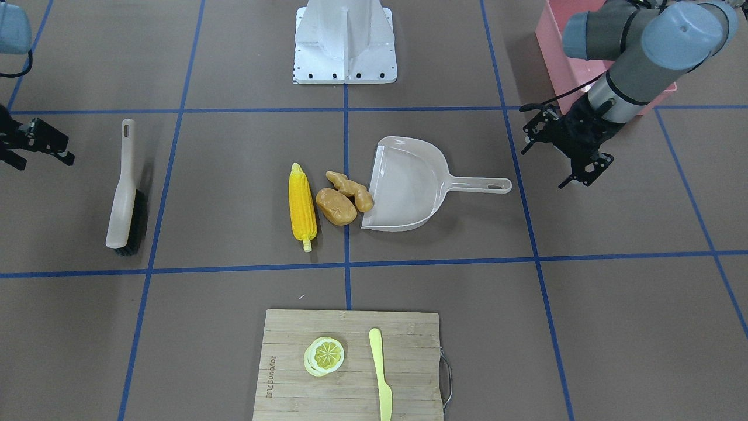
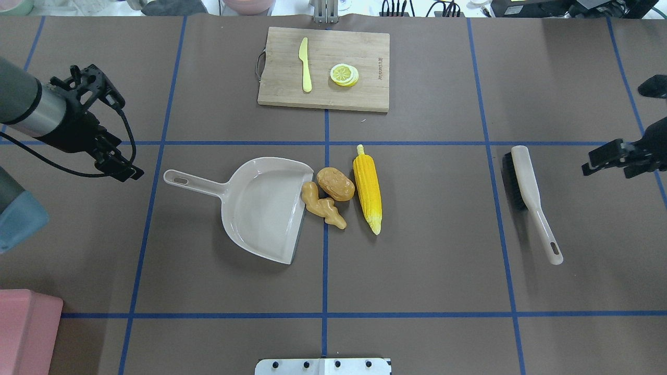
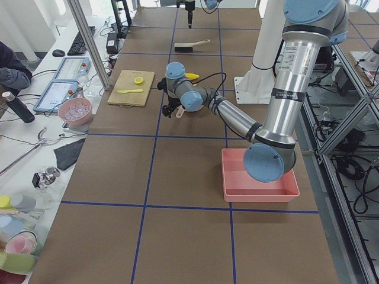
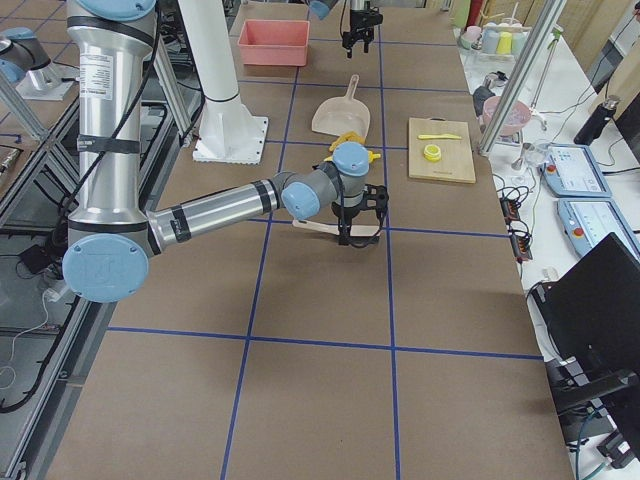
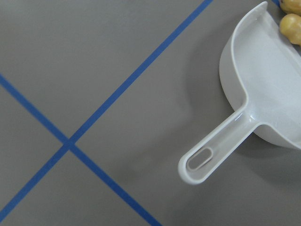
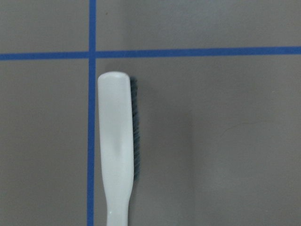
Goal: Sweep and dump trash into bin
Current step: 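Grasp the white dustpan handle with left gripper while right grasps brush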
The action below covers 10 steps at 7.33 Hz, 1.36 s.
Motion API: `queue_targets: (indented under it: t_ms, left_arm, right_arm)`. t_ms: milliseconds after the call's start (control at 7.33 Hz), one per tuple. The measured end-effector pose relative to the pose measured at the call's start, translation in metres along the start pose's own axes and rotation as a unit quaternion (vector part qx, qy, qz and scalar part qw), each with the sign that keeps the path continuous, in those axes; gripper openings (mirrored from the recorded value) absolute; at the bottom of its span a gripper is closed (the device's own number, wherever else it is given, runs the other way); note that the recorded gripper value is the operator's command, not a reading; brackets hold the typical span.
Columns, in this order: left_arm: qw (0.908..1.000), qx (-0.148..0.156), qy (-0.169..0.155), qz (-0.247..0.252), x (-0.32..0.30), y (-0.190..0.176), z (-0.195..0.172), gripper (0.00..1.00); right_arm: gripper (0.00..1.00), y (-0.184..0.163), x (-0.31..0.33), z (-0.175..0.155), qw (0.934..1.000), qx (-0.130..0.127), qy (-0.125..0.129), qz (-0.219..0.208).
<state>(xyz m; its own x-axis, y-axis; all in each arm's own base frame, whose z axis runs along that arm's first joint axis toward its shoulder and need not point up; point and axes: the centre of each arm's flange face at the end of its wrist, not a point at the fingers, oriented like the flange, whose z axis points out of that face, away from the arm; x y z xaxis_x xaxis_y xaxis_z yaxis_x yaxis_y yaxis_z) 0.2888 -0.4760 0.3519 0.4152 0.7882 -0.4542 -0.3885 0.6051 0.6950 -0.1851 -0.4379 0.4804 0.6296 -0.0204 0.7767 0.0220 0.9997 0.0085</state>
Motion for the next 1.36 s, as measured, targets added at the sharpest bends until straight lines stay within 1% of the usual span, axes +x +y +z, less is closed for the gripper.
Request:
queue_targets:
  t_ms: [136,273,409,545,682,955,1364]
  left_arm:
    - [0.9981,0.015,-0.031,0.052,0.010,-0.011,0.002,0.99]
    - [0.9908,0.024,-0.058,0.120,0.017,-0.022,0.005,0.99]
    - [0.9826,0.025,-0.076,0.167,0.020,-0.030,0.010,0.99]
    - [0.9781,0.024,-0.086,0.188,0.020,-0.033,0.013,0.99]
    - [0.9763,0.024,-0.086,0.197,0.020,-0.033,0.014,0.99]
    - [0.9761,0.019,-0.088,0.198,0.017,-0.021,0.015,0.99]
    - [0.9740,0.022,-0.077,0.212,0.031,-0.019,0.026,0.99]
  right_arm:
    - [1.00,0.010,-0.018,0.022,0.9999,-0.012,0.006,-0.010]
    - [1.00,0.018,-0.030,0.035,0.9996,-0.021,0.010,-0.014]
    - [1.00,0.024,-0.038,0.047,0.9992,-0.031,0.013,-0.020]
    - [1.00,0.029,-0.044,0.059,0.9987,-0.041,0.018,-0.026]
    - [1.00,0.028,-0.049,0.074,0.9981,-0.049,0.023,-0.031]
    - [1.00,0.019,-0.059,0.090,0.9975,-0.057,0.028,-0.032]
    - [1.00,0.026,-0.060,0.105,0.9948,-0.089,0.048,-0.014]
